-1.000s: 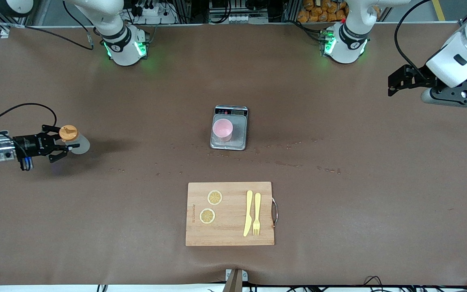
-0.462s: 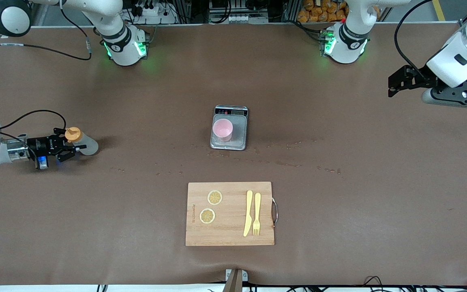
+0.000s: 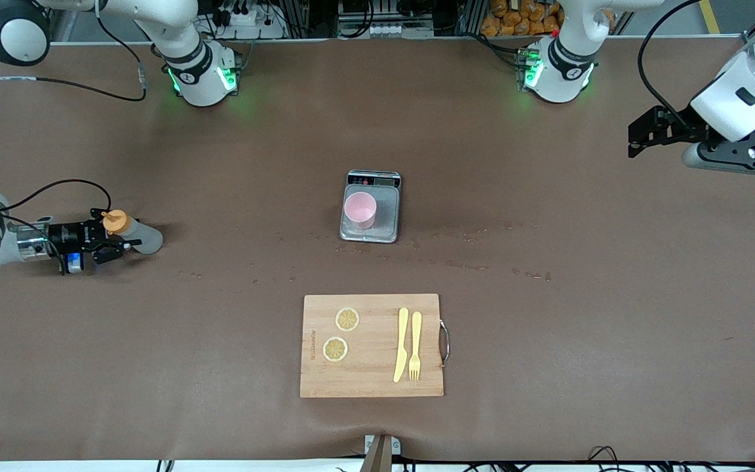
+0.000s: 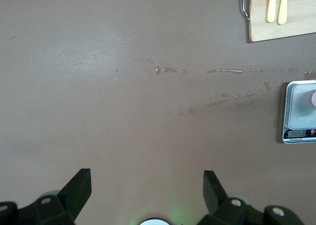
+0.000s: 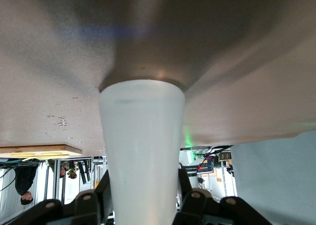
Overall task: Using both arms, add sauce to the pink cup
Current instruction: 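Set the bottle upright on the table and open the right gripper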
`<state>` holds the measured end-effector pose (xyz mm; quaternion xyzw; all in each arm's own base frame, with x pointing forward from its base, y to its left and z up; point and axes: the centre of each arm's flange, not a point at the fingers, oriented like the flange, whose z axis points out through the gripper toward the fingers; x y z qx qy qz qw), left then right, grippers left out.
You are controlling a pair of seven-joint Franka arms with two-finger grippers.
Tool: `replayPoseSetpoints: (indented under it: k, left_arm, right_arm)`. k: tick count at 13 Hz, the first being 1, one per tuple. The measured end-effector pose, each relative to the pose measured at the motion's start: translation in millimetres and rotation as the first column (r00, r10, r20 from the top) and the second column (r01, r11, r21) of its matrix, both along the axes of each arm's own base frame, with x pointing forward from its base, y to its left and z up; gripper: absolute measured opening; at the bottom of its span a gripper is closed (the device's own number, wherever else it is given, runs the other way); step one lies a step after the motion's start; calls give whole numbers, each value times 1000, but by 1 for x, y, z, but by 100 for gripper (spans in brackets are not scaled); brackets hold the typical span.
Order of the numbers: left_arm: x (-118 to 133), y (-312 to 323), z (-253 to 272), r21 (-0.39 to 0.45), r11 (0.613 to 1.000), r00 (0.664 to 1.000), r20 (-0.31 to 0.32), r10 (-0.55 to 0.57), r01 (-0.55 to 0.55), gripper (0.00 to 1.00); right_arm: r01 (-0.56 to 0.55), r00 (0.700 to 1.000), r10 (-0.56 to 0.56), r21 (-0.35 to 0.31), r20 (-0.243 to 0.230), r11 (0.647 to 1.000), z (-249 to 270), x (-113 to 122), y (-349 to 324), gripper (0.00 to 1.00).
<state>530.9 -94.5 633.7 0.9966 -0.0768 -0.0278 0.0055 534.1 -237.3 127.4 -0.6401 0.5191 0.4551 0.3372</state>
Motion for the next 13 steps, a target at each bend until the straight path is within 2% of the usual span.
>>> replayPoseSetpoints:
  k: [1,2,5,9,11,13]
  left_arm:
    - [0,1,0,0,1000,1000,1,1,-1,100]
    - [0,1,0,0,1000,1000,1,2,-2,100]
    - [0,1,0,0,1000,1000,1,2,-2,100]
    - [0,-1,0,0,1000,1000,1,-1,1,100]
    - [0,0,0,0,1000,1000,1,0,0,100]
    - [0,0,0,0,1000,1000,1,0,0,100]
  right_arm:
    - [1,1000,-1,2,1,1000,0,0,1,62]
    - [4,1000,-4,3,-2,1000,1,1,1,67]
    - [20,1000,-20,-19,-11,1000,10,11,-3,99]
    - [53,999,-52,-52,7,997,21,11,-32,100]
    - [107,994,-106,-67,19,992,28,-3,-71,100]
    - [86,996,-85,-126,16,988,41,-19,-110,100]
